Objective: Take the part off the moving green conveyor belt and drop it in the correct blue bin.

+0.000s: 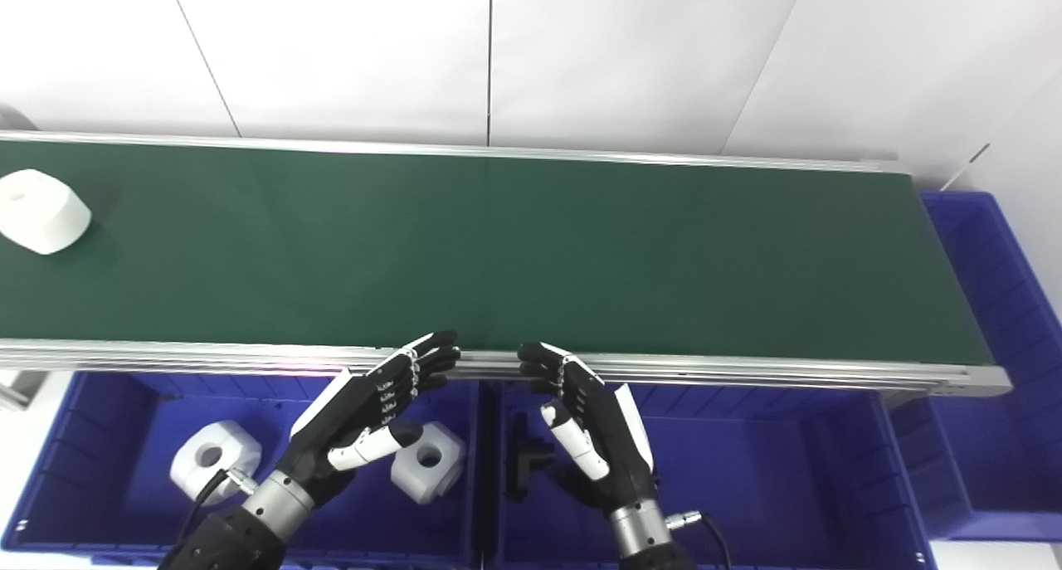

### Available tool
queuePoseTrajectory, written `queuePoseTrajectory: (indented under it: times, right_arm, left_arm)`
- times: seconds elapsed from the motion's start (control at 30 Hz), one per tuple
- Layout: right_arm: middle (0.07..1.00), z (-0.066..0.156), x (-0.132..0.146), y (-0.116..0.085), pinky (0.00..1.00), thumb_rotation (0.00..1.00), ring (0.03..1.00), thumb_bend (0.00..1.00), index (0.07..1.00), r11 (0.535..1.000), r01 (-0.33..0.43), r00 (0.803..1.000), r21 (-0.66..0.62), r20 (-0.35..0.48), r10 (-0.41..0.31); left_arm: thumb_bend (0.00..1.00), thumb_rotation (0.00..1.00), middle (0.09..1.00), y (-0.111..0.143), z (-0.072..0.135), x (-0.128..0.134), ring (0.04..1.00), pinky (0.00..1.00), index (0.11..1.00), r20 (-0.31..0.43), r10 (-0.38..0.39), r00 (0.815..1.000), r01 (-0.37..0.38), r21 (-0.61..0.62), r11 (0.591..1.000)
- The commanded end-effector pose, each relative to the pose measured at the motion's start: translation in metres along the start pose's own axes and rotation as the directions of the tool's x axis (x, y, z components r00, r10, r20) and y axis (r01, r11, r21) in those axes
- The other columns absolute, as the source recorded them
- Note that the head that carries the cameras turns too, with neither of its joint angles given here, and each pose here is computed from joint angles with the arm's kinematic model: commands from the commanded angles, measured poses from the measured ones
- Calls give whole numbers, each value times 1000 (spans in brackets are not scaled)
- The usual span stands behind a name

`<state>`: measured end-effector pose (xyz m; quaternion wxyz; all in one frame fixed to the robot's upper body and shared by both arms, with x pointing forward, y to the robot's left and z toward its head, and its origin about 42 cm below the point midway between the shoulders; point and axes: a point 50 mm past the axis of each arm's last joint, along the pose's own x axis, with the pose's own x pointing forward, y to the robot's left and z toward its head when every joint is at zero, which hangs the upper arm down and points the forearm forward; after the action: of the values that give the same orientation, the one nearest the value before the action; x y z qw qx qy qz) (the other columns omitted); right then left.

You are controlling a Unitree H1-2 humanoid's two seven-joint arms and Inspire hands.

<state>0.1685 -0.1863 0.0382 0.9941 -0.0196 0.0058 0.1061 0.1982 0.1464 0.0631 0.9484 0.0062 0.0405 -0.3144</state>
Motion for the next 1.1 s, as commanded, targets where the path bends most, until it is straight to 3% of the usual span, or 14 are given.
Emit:
queuePoseTrajectory:
  times: [0.0,1.07]
  right_arm:
    - [802,6,4,0,743,887,789,778,768,1000,1,999,0,34,-1]
    - [795,7,4,-1,738,890,779,804,764,1000,2,1000,2,25,-2]
  left_arm:
    - [760,661,900,0,11,6,926,911,905,67,-11,998,10,9,1000]
    - [776,659,903,0,11,7,927,913,905,63,-14,998,14,-2,1000]
